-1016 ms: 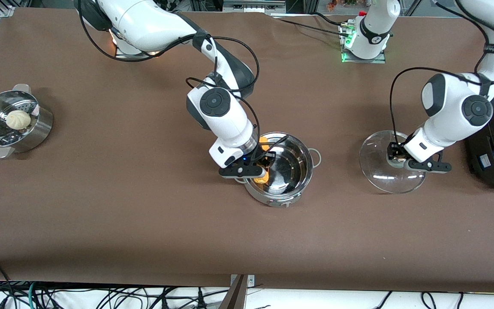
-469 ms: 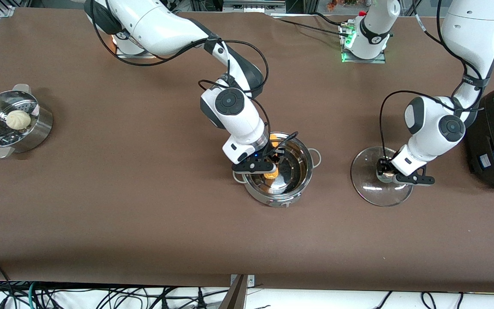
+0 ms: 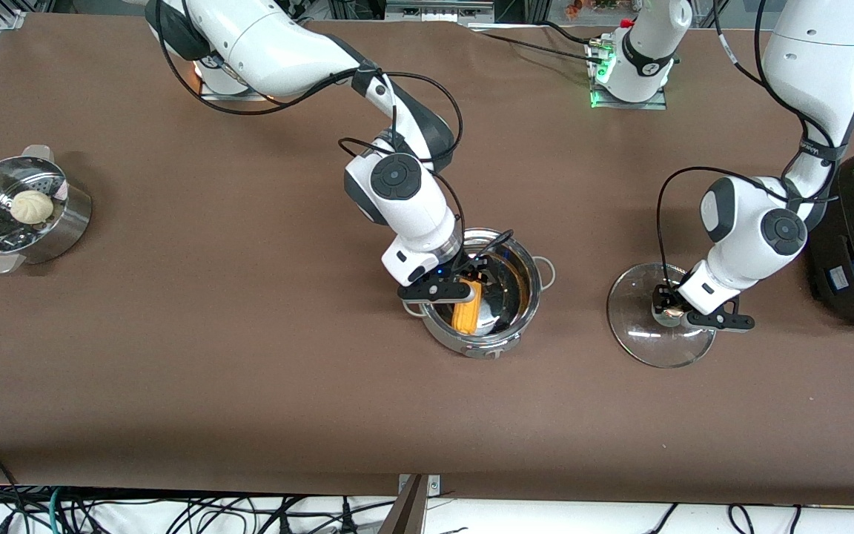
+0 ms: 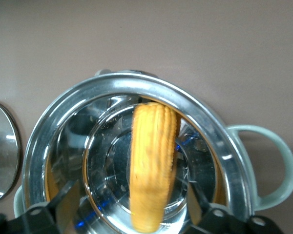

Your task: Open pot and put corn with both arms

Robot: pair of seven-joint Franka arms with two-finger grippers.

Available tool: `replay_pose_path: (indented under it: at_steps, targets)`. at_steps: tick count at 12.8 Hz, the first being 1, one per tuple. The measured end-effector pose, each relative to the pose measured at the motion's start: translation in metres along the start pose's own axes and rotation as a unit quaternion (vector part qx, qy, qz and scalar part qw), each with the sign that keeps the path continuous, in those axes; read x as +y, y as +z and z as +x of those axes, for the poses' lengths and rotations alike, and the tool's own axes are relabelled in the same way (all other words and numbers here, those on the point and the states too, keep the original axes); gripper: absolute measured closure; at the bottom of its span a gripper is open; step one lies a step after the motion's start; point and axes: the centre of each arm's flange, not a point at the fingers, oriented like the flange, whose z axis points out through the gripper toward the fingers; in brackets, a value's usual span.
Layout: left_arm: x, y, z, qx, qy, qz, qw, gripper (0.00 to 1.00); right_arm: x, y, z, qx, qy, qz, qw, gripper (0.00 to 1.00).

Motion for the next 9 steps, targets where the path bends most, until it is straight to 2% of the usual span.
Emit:
replay_pose_path:
  at_steps: [2, 3, 4, 6, 9]
  targets:
    - [-0.011, 0.001, 0.001, 0.002, -0.009, 0.001, 1.000, 0.22, 0.005, -0.017, 0.014, 0.005, -0.007, -0.013, 1.000, 0.00]
    - [-0.015, -0.003, 0.004, 0.006, -0.012, 0.002, 1.000, 0.09, 0.011, -0.036, 0.024, 0.003, -0.020, -0.026, 0.999, 0.00]
    - [-0.019, -0.013, 0.008, 0.010, -0.014, 0.003, 1.000, 0.00, 0.021, -0.058, 0.036, -0.006, -0.035, -0.043, 0.998, 0.00]
    - [-0.022, -0.052, 0.014, -0.003, -0.016, 0.006, 1.000, 0.00, 0.049, -0.110, 0.064, -0.017, -0.056, -0.067, 0.996, 0.00]
    - [-0.019, -0.140, 0.010, -0.022, -0.014, 0.013, 1.000, 0.00, 0.099, -0.176, 0.097, -0.040, -0.078, -0.099, 0.991, 0.00]
